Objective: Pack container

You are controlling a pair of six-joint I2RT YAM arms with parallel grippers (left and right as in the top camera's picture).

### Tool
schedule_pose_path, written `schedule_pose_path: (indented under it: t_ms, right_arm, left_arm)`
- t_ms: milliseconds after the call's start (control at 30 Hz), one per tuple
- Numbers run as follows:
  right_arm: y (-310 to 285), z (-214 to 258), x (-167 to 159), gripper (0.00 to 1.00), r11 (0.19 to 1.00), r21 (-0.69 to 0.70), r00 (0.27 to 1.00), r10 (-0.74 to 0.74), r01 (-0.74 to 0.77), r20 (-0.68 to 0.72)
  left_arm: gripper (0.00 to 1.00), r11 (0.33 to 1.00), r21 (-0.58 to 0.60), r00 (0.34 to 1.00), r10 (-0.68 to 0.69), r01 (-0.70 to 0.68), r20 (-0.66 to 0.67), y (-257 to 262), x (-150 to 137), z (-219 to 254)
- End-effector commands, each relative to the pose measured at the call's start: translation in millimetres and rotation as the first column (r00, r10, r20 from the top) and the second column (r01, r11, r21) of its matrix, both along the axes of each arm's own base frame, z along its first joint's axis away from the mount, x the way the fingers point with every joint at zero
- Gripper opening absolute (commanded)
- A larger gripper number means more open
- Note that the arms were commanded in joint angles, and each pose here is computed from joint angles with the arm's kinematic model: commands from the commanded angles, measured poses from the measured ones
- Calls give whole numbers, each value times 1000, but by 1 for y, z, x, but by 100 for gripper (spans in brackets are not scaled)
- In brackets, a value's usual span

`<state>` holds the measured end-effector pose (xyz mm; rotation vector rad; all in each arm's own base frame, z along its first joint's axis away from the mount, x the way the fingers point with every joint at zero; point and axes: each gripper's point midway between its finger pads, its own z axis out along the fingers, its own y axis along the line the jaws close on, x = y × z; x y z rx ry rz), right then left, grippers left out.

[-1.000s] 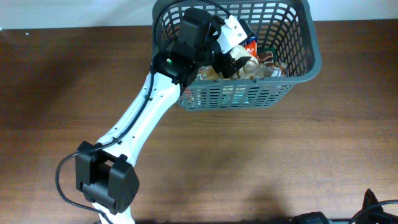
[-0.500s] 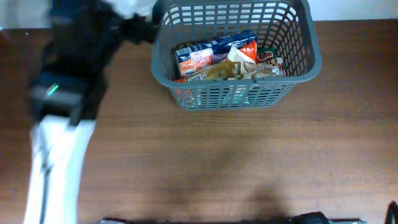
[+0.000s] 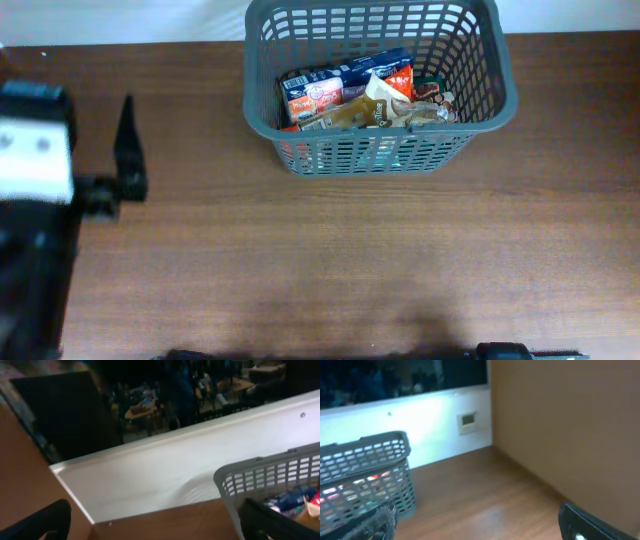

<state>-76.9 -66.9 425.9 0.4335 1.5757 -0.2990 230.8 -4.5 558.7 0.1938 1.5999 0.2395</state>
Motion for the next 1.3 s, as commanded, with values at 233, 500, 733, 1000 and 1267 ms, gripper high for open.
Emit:
schedule_pose_path:
  t_ms: [233,500,733,1000,1267]
  right_arm:
    - [29,-13,-25,99,994,-58,993,97,-93,73]
    - [51,-27,-28,99,972,-57,967,233,-228,105]
    - [41,-27,-24,99,970,-54,966,241,-237,98]
    - [41,-29,-24,99,969,-52,965,246,-242,92]
    - [41,-29,-24,99,969,-51,965,246,-243,89]
  left_arm:
    - [99,997,-11,997,79,-79,-1,26,-71,-12]
    - [99,997,3,995,79,-79,-55,32,-107,-35]
    - [99,997,18,990,80,-78,-113,32,-111,-50]
    - [99,996,56,961,85,-72,-263,34,-119,-86]
    - [99,995,73,940,88,-68,-328,35,-125,-102]
